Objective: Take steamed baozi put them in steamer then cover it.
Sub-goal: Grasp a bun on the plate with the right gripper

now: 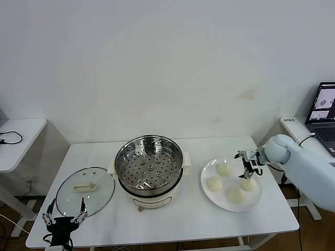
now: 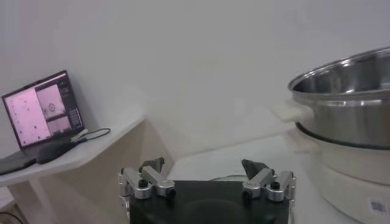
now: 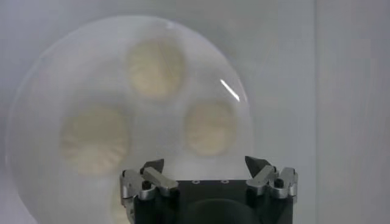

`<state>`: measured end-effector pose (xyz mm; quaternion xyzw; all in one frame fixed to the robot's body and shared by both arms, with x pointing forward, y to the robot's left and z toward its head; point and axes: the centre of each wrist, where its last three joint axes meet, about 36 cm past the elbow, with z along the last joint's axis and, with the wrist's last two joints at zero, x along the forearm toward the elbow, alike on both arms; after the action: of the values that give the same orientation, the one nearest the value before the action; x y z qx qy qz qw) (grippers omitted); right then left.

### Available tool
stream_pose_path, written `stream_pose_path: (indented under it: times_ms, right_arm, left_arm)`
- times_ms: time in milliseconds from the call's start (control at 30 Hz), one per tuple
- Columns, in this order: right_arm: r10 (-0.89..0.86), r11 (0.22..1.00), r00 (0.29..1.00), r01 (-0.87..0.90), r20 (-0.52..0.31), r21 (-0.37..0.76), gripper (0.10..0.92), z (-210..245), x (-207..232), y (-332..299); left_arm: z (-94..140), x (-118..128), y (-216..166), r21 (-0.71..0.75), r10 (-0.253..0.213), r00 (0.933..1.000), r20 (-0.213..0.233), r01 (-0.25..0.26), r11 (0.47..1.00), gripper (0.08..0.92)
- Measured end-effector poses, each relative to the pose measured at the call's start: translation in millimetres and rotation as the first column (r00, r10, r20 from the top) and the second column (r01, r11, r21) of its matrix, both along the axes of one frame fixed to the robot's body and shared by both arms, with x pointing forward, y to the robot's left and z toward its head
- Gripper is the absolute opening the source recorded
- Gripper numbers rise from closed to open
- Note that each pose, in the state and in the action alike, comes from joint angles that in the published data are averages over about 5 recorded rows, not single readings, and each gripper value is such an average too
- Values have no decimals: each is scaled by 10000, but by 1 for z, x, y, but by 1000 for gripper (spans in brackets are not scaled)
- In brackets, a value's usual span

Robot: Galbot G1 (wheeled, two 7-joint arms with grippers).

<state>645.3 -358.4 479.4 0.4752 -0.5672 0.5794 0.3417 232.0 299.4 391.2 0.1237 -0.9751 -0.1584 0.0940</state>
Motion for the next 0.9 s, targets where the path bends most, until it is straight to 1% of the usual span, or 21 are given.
stream_pose_path:
  times_ms: [267, 567, 667, 900]
  right_arm:
    - [-4, 9993, 9995, -8, -317, -379, 823, -15, 22, 18]
    - [-85, 9981, 9980, 47, -622, -607, 816, -30, 33, 33]
    - [-129, 9980, 9978, 89, -646, -633, 794, -32, 37, 36]
    - [-191, 9975, 9976, 145, -666, -686, 710, -32, 42, 42]
  left_arm:
    - [0, 4, 5, 122, 80, 9999, 62, -81, 9999, 823]
    - [0, 6, 8, 219, 108, 9999, 100, -110, 9997, 823]
    - [0, 6, 9, 251, 118, 9999, 105, -121, 9996, 823]
    - [0, 6, 10, 304, 146, 9998, 107, -149, 9994, 823]
